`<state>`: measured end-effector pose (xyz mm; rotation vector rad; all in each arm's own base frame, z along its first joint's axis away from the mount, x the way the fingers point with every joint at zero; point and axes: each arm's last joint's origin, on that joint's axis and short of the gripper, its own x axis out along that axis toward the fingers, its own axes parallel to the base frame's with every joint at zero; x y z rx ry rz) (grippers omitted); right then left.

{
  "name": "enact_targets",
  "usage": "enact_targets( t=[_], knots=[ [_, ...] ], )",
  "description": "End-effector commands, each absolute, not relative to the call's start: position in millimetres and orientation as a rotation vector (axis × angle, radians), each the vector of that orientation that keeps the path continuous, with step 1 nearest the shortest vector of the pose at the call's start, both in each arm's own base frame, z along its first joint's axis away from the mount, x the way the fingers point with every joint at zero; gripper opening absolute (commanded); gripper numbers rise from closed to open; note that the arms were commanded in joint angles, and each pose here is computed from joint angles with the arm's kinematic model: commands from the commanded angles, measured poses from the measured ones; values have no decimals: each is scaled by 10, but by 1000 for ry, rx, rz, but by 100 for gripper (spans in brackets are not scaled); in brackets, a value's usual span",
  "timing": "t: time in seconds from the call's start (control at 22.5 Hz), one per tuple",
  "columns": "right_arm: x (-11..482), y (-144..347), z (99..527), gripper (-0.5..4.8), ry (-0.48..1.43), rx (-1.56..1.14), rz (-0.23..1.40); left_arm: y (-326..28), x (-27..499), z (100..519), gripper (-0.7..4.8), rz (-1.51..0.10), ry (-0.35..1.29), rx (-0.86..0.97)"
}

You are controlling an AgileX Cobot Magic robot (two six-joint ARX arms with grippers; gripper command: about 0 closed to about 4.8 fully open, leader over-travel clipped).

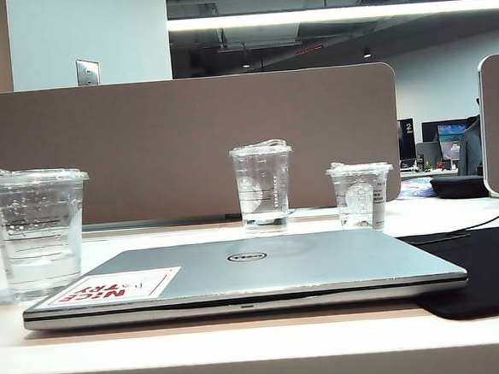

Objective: Pick up the coffee cup on the left and place it on the left side of the laptop.

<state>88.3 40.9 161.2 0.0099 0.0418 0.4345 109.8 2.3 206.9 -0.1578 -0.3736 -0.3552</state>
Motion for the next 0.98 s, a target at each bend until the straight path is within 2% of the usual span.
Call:
enact_targets(
  t=[0.04,0.4,0.53,0.67,0.8,0.98],
  knots=[
    [912,348,1613,-4,28,18,365,33,1042,2053,-5,-283,-358,-139],
    [967,130,1613,-4,26,21,133,45,918,2049,-5,-181,-373,-152],
    [974,63,1615,-4,25,22,64,40,872,2106,-5,-161,-315,-121],
    [975,40,1615,-4,25,22,40,39,832,2212,-5,-129,-232,-68],
    [975,36,1615,-4,25,22,36,62,799,2276,-5,-29,-197,-52],
    [975,36,1615,-4,25,22,36,64,806,2241,-5,-23,-162,-51]
  ],
)
